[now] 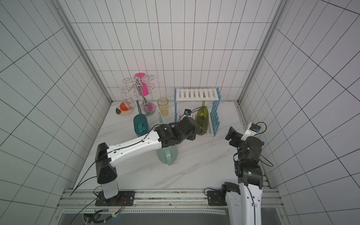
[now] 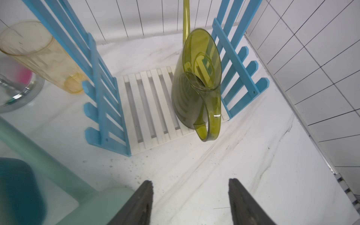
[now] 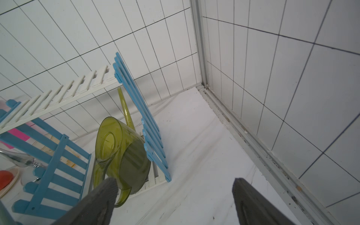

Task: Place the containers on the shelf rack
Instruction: 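Place the container on the shelf, then pick up a container from the center of the board.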

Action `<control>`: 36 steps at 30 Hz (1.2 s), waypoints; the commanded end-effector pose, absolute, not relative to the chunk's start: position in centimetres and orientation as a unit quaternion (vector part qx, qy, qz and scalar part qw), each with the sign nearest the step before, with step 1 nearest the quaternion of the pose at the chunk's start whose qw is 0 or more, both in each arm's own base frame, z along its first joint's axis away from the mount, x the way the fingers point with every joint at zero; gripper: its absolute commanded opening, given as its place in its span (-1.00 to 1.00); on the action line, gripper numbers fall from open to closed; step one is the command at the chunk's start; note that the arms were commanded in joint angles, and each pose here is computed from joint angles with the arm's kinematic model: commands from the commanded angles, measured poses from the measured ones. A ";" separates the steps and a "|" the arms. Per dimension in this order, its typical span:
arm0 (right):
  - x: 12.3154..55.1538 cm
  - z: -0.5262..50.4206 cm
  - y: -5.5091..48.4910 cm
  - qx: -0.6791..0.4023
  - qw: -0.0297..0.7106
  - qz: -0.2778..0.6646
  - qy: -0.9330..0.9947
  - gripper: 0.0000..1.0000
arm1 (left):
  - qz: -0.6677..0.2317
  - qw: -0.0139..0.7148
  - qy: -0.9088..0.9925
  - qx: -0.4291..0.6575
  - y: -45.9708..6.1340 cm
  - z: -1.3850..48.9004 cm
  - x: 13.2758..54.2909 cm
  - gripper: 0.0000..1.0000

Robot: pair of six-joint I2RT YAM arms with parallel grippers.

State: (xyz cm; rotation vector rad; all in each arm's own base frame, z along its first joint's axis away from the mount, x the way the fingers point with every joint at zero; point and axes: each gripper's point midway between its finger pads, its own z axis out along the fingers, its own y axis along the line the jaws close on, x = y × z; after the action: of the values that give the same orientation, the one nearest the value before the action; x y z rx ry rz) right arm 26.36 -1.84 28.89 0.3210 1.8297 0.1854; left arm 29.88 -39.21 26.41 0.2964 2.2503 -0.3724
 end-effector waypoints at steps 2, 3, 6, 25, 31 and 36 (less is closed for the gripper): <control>26.3 29.7 2.2 0.100 0.558 0.181 0.804 0.82 | -0.142 0.464 0.869 0.093 -32.4 31.3 31.4 0.82; 26.2 29.7 3.2 0.089 0.547 0.194 0.809 0.80 | -0.145 0.478 0.861 0.092 -31.0 31.9 31.7 0.94; 25.5 29.2 6.2 0.049 0.519 0.212 0.827 0.76 | -0.167 0.498 0.849 0.064 -26.7 33.2 32.8 0.97; 14.8 23.1 25.8 -0.227 0.400 0.135 0.878 0.80 | -0.119 0.517 0.847 -0.042 -15.7 34.2 33.2 0.97; 13.8 21.2 31.2 -0.245 0.382 0.121 0.883 0.94 | -0.116 0.520 0.844 -0.057 -14.2 34.0 33.0 0.97; 14.4 19.8 32.5 -0.214 0.382 0.107 0.893 1.00 | -0.106 0.525 0.842 -0.065 -13.0 33.8 32.6 0.97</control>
State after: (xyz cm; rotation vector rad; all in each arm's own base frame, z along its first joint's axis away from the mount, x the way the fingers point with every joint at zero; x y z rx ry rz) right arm 13.59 32.09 18.60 -0.6681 2.3015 0.2640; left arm 32.99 -13.76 33.55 -0.1394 2.0303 -0.2644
